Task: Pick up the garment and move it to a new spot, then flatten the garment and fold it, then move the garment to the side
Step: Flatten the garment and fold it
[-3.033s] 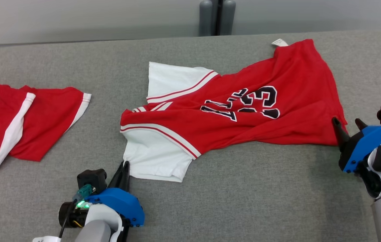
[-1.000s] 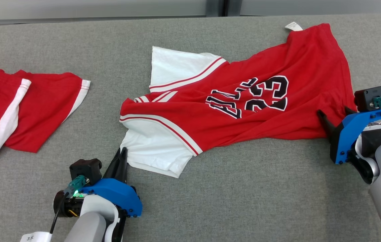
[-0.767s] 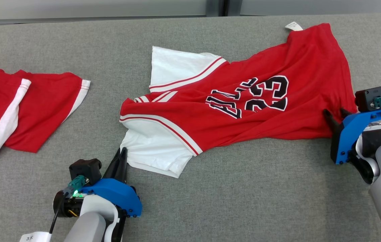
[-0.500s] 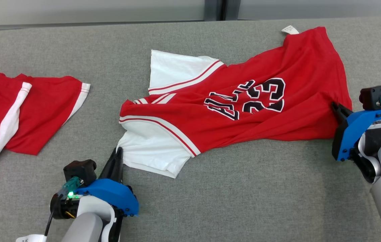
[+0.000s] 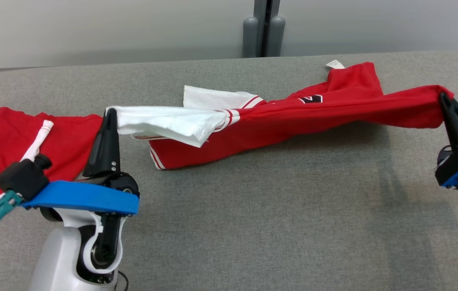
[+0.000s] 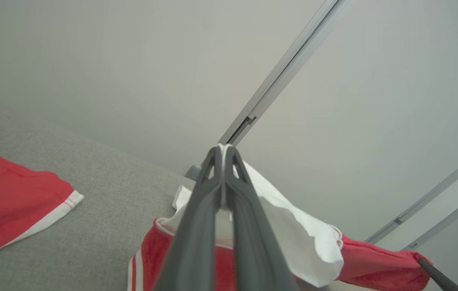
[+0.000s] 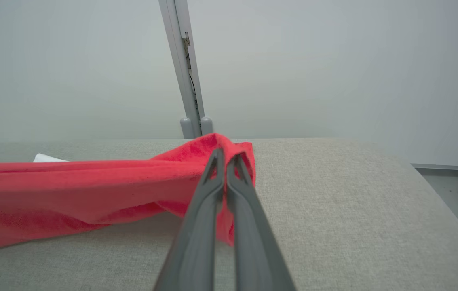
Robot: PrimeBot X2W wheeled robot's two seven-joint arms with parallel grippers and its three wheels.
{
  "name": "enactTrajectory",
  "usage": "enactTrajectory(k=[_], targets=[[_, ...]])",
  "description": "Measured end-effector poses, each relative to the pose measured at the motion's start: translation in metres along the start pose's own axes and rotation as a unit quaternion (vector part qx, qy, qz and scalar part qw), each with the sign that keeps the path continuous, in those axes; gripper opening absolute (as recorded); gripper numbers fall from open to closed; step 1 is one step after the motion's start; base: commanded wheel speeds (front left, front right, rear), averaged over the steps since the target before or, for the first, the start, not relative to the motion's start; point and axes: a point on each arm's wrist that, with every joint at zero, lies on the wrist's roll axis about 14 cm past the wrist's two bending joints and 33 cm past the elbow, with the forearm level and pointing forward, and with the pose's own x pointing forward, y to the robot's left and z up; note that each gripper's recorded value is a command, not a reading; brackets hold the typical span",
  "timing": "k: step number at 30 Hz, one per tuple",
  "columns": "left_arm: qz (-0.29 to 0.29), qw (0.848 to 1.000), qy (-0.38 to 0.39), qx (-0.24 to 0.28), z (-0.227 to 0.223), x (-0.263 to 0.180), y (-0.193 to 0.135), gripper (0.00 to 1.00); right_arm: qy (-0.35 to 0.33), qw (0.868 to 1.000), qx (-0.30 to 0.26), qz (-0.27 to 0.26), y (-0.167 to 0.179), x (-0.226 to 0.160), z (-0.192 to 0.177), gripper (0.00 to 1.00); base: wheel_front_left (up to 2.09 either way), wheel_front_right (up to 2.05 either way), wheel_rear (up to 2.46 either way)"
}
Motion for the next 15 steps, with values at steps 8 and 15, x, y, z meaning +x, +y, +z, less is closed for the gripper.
enactTrajectory(k=[8, 15], targets=[[-0.104, 0.991, -0.063, -0.059, 0.077, 0.001, -0.067, 0.00, -0.126, 0.991, -0.002, -0.040, -0.015, -0.060, 0.082, 0.00, 0.00, 0.00, 0.00], [-0.159, 0.984, -0.062, -0.059, 0.104, 0.008, -0.104, 0.00, -0.172, 0.983, -0.026, -0.060, -0.011, -0.082, 0.118, 0.00, 0.00, 0.00, 0.00]])
